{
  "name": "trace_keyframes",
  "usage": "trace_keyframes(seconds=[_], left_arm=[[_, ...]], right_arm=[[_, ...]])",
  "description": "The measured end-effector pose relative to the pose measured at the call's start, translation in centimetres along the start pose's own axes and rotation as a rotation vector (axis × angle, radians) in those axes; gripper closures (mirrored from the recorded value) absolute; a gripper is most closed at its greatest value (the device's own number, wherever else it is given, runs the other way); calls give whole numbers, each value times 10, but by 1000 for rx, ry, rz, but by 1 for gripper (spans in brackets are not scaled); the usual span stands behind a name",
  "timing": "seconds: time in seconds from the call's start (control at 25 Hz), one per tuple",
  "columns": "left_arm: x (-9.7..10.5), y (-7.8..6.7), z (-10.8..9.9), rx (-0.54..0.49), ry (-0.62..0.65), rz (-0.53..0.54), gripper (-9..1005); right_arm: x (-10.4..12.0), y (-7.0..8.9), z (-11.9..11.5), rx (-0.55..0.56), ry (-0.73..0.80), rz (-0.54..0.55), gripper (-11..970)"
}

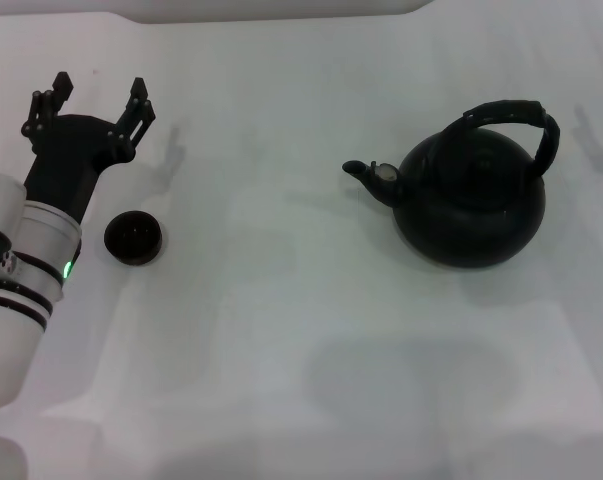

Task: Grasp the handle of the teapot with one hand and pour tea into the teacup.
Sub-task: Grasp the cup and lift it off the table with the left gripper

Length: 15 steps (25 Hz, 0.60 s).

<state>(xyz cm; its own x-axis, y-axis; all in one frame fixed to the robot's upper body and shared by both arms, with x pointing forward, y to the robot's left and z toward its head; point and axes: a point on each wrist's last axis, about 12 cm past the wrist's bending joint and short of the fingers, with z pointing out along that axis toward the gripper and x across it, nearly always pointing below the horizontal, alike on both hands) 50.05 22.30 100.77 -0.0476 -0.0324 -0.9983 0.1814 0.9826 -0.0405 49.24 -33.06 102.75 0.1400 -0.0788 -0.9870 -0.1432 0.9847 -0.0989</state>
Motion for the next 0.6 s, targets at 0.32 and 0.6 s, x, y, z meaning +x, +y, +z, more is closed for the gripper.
trace_keyframes(seconds=[0.32,0.6], left_arm=[[0,1,0,-1,1,4,106],[0,-1,-3,-19,-1,-29,106]], right_arm=[[1,0,0,2,12,0,94],[2,0,0,2,13,0,94]])
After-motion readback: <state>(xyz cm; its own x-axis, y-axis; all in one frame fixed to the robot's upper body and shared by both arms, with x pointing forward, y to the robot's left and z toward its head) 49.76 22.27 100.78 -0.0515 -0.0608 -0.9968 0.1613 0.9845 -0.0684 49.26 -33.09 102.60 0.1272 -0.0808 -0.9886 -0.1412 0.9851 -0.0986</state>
